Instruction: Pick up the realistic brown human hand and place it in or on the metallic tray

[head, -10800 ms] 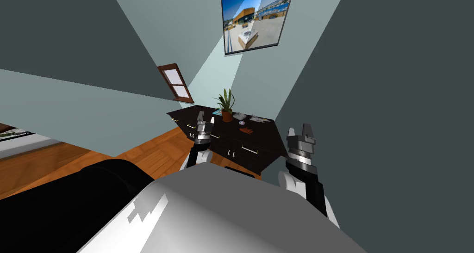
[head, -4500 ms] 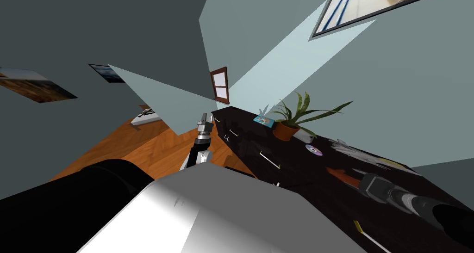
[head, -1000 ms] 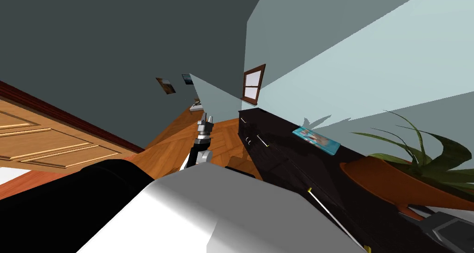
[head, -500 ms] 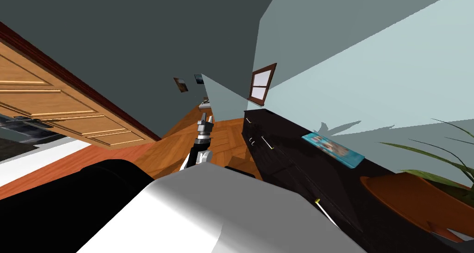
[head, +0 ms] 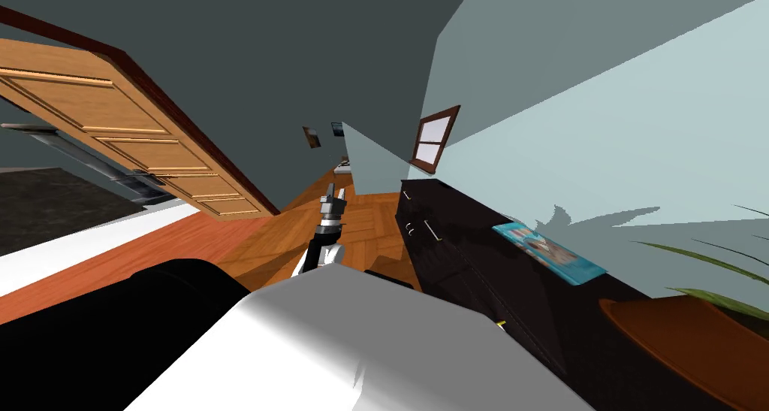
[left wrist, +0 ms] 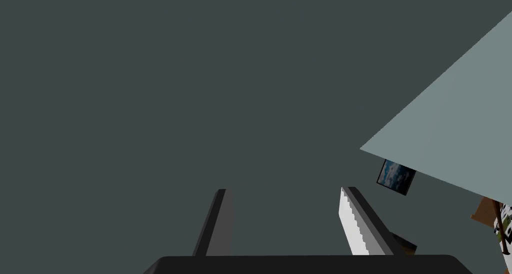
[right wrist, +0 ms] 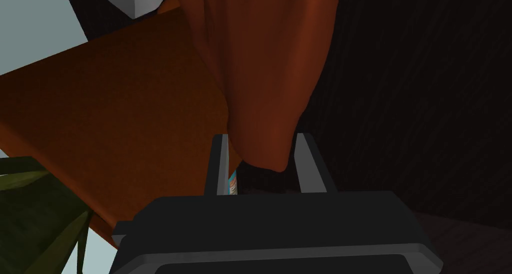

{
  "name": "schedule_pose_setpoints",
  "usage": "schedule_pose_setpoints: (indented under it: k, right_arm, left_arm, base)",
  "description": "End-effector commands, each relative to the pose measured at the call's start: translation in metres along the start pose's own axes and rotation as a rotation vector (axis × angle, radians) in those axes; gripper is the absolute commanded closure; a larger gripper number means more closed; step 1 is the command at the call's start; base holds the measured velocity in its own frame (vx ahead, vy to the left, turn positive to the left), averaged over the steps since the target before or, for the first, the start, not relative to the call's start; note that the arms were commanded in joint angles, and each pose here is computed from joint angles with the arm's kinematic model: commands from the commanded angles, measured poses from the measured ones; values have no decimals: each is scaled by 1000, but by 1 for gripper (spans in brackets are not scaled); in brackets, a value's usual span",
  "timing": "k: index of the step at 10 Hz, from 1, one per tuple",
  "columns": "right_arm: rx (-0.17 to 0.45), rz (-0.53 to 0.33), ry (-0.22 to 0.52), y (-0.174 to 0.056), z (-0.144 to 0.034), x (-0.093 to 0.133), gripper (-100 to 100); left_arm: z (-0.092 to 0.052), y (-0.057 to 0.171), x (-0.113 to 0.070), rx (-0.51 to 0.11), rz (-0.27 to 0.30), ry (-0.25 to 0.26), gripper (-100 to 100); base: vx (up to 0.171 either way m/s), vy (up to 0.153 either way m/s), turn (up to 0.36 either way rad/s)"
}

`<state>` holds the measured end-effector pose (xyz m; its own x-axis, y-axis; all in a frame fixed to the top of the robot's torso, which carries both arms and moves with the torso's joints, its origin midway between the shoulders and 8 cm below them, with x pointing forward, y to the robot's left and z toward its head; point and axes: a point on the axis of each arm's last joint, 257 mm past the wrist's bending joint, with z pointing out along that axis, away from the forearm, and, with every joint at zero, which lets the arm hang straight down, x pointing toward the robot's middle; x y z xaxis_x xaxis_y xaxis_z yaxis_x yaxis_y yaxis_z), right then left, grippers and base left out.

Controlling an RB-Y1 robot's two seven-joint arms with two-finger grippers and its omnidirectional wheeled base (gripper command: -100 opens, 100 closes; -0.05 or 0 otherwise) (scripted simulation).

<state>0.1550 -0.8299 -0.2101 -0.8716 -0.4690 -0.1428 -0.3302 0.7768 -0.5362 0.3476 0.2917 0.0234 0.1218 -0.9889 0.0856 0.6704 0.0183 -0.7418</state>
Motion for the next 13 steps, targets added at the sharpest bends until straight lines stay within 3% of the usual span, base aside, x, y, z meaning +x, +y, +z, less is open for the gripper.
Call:
schedule_pose_setpoints:
  k: [1, 8, 11, 12, 13]
  right_arm:
    - [23, 29, 47, -12, -9, 21, 100]
    - [62, 88, 135, -34, -30, 61, 100]
    - [63, 94, 145, -35, -32, 66, 100]
    - [62, 95, 148, -35, -33, 67, -100]
    - [62, 95, 148, -35, -33, 67, -100]
  left_arm:
    - [0, 0, 0, 0, 0, 0, 0]
    - [0, 0, 0, 0, 0, 0, 0]
    - [0, 0, 0, 0, 0, 0, 0]
    - [0, 0, 0, 0, 0, 0, 0]
    - [0, 0, 0, 0, 0, 0, 0]
  base:
    - [-98, -152, 262]
    - [-101, -136, 177]
    - [-41, -75, 72]
    - [-6, -8, -4]
    - [0, 0, 0]
